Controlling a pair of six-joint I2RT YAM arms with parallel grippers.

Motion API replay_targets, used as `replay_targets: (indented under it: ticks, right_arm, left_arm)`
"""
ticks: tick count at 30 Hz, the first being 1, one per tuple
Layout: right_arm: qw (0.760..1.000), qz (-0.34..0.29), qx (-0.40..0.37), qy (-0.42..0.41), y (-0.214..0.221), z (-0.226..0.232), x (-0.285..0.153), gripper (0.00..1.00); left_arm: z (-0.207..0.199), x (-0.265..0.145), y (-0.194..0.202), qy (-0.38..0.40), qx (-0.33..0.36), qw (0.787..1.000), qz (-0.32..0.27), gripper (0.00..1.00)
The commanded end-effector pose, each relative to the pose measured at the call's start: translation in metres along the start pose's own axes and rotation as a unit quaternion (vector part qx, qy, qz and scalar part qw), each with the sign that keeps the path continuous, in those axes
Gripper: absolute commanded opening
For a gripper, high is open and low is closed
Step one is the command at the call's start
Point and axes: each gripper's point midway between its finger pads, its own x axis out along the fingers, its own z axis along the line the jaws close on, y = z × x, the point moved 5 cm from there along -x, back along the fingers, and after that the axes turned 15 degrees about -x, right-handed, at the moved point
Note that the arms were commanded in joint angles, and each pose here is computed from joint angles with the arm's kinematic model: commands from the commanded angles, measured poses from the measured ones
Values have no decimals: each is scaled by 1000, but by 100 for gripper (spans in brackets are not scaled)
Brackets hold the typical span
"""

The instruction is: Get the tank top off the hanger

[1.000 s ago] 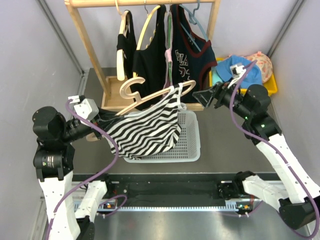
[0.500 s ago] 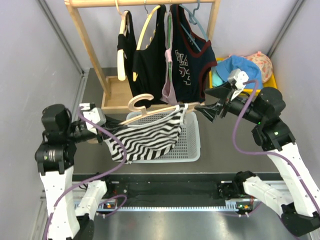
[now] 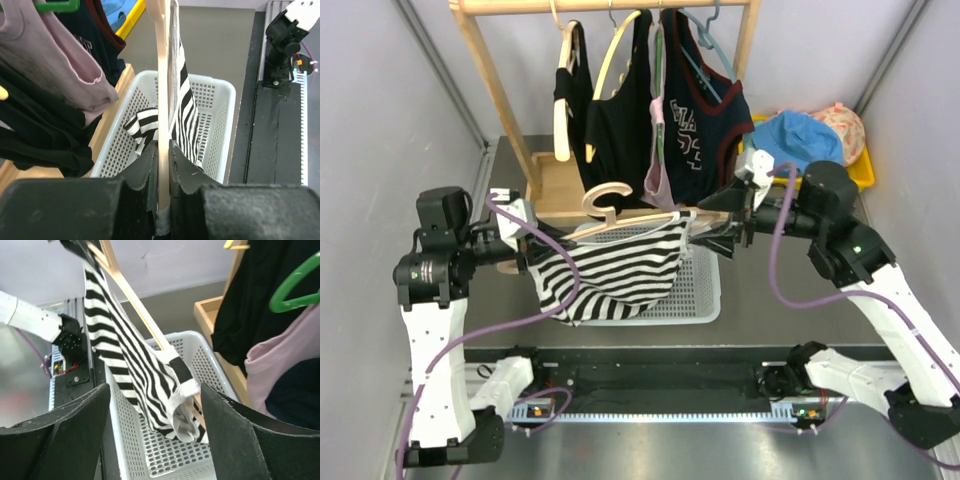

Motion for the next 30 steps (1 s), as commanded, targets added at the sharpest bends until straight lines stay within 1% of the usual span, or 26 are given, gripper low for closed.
replay_targets:
  ticks: [1, 7, 8, 10, 13, 14, 16, 18, 19, 20, 21, 22, 24, 25, 27, 28, 30]
  right_arm:
    - [999, -8, -37, -18, -15, -1, 10, 72]
    - [998, -12, -52, -17, -24, -5, 12, 67]
    - [998, -12, -51, -21, -25, -4, 12, 65]
    - [998, -13, -49, -27, -24, -2, 12, 65]
    - [998, -10, -45, -33, -22, -2, 14, 62]
    - [998, -10, -44, -37, -22, -2, 16, 57]
    - [998, -14, -36, -49, -23, 0, 18, 51]
    - [998, -9, -28, -60, -20, 0, 24, 38]
    - [997, -8, -24, -69, -20, 3, 26, 26]
    - [997, -6, -20, -73, -18, 4, 26, 21]
    - [997, -5, -17, -78, -17, 4, 29, 15]
    - [997, -4, -16, -78, -16, 5, 30, 0]
    - [997, -5, -12, -77, -16, 6, 31, 0]
    - [997, -8, -13, -80, -16, 7, 31, 0]
    - [997, -10, -13, -81, -17, 8, 32, 0]
    - [996, -10, -13, -83, -18, 9, 32, 0]
    - [996, -11, -15, -84, -19, 10, 33, 0]
  left_arm:
    - [-21, -4, -24, 37, 46, 998, -38, 1]
    - [-36, -7, -26, 49, 29, 998, -40, 4]
    - [-37, -7, -26, 51, 28, 997, -40, 4]
    - [-38, -7, -26, 53, 27, 997, -40, 4]
    - [-40, -6, -28, 63, 19, 997, -44, 6]
    - [-41, -6, -28, 67, 14, 997, -45, 7]
    - [-42, -7, -32, 69, 12, 996, -48, 8]
    - [-41, -7, -35, 69, 17, 996, -51, 8]
    - [-42, -7, -36, 70, 16, 996, -52, 9]
    - [-42, -7, -37, 69, 17, 996, -53, 9]
    - [-42, -7, -37, 69, 15, 996, -53, 15]
    - [-42, -7, -37, 68, 12, 996, -53, 21]
    - [-40, -7, -37, 66, 16, 996, -55, 42]
    - [-41, -6, -38, 69, 10, 996, -56, 46]
    - [-38, -5, -41, 72, 20, 995, -62, 50]
    - [-38, -5, -43, 77, 4, 995, -64, 53]
    - [-35, -4, -43, 82, -3, 994, -68, 53]
